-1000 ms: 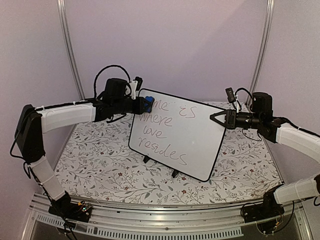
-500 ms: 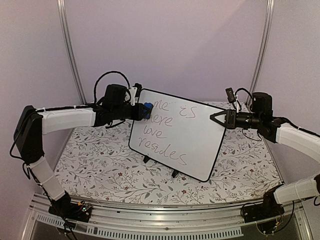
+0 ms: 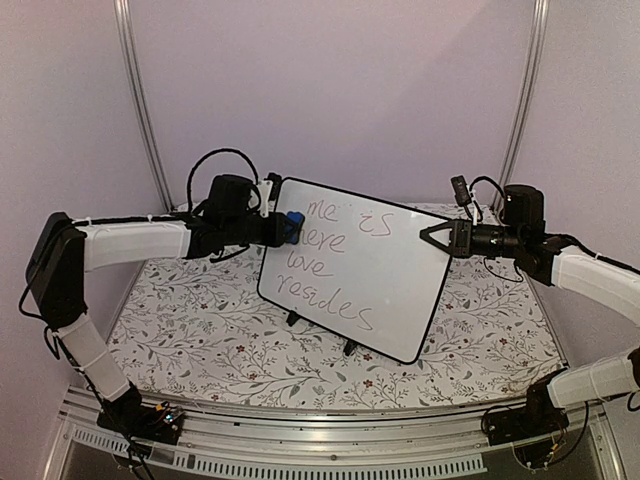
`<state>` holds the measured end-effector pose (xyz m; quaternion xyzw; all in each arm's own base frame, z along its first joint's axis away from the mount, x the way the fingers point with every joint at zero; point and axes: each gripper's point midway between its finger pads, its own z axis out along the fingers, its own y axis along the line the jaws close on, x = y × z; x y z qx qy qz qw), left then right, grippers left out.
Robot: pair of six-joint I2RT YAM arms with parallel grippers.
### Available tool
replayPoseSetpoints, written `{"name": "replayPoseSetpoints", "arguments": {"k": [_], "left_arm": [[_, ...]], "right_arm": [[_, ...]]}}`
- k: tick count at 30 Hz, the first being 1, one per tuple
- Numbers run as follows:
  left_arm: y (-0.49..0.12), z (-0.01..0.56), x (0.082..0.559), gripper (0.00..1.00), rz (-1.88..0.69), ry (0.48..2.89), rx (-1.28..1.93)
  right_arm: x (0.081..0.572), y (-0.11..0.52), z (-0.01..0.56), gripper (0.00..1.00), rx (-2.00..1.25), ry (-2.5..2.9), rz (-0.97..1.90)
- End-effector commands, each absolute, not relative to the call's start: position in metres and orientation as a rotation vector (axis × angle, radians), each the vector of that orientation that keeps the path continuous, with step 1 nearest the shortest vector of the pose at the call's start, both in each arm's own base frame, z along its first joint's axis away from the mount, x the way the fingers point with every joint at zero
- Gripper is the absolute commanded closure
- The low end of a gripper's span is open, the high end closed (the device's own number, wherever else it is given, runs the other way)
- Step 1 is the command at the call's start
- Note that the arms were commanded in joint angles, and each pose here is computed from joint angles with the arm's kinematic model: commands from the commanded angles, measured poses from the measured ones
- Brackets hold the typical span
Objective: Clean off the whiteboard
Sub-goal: Erase the whiteboard from the whiteboard stand.
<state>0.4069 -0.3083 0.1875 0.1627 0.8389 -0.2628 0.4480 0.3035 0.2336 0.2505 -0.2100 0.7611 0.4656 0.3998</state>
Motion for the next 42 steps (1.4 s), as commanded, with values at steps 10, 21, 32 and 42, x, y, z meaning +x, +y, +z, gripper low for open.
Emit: {"name": "replayPoseSetpoints", "arguments": {"k": [10,21,32,42], "left_arm": [[-0.33,0.222,0.423,1.0,-0.647,2.027,0.454],[-0.327,0.204,0.413,1.0,-0.654,2.069,0.46],[-0.318,0.179,0.395,1.0,-0.668,2.103,0.434],[-0.317,0.188,0.398,1.0,-0.656,2.082,0.432]], "right_arm": [[0.279,0.251,0.244,1.0,-0.718,1.895,1.236],[0.28,0.25,0.243,1.0,-0.715,1.9,1.231],[0.28,0.251,0.243,1.0,-0.716,1.898,1.229],[0.279,0.251,0.242,1.0,-0.718,1.9,1.237]]}}
